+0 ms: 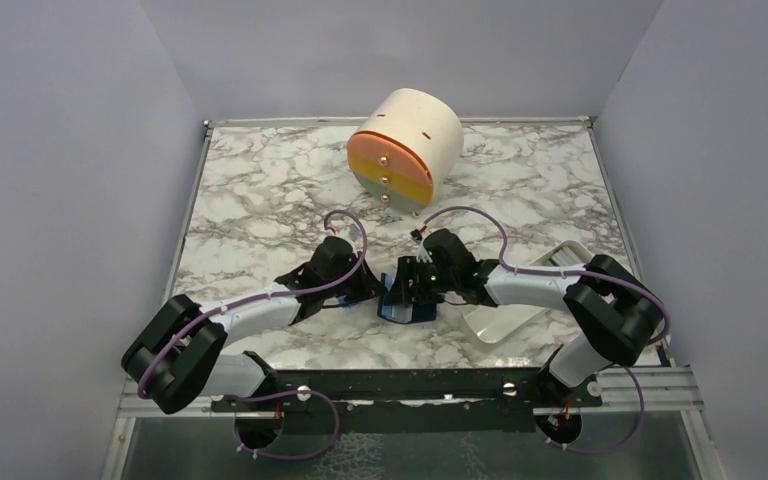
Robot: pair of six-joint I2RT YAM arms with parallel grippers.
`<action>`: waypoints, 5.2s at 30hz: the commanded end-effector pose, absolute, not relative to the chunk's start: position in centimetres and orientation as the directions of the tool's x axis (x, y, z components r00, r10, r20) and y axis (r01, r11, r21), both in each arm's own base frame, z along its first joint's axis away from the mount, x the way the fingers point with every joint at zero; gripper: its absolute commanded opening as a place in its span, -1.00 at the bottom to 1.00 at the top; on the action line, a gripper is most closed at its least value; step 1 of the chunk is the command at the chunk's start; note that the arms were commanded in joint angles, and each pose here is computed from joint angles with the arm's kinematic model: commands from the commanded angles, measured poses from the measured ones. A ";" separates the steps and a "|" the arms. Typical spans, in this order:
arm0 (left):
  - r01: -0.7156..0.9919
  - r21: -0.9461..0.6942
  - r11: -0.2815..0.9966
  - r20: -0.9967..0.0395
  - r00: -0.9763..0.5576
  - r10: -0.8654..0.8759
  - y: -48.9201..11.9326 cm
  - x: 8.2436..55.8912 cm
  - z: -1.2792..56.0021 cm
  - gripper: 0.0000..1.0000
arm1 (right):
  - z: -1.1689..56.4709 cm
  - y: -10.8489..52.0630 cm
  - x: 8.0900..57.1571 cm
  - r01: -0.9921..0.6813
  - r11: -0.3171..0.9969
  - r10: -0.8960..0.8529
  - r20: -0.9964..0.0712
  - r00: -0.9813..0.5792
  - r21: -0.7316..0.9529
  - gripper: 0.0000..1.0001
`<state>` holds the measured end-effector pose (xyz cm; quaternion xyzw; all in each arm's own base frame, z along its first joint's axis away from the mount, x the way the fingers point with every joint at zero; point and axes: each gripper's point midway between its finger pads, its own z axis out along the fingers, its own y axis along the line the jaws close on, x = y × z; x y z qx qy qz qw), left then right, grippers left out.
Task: Put the credit cards into the card holder
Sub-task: Open the card holder at the center of the board, then adjust the storage box at the center of the board.
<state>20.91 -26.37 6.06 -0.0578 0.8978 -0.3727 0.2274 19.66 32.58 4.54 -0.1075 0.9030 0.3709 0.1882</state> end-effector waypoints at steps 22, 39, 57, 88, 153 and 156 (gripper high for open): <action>0.072 -0.731 0.678 -0.367 -0.880 -0.302 -26.8 21.1 7.0 -0.95 | 3.3 32.3 19.7 -0.318 0.721 -0.058 -0.403 -0.913 0.616 0.06; 0.062 -0.719 0.692 -0.362 -0.884 -0.297 -26.5 20.9 6.4 -0.81 | 2.6 30.8 20.3 -0.310 0.777 -0.051 -0.437 -0.898 0.547 -0.11; 0.094 -0.708 0.700 -0.399 -0.870 -0.288 -26.5 21.4 7.3 -1.00 | 4.9 26.9 22.5 -0.268 0.893 -0.039 -0.531 -0.846 0.361 -0.15; 0.118 -0.673 0.730 -0.453 -0.846 -0.280 -27.0 23.4 7.6 -0.98 | 3.4 28.6 24.0 -0.316 0.895 -0.116 -0.521 -0.846 0.315 -0.39; 0.314 -0.661 0.682 -0.522 -0.845 -0.117 -26.9 21.1 10.3 -1.00 | 14.2 3.9 31.9 -0.309 0.847 -0.514 -0.517 -0.685 -0.433 0.09; 0.320 -0.665 0.675 -0.519 -0.848 -0.110 -26.9 20.9 10.6 -1.00 | 13.6 2.4 31.2 -0.320 0.846 -0.507 -0.458 -0.730 -0.427 0.11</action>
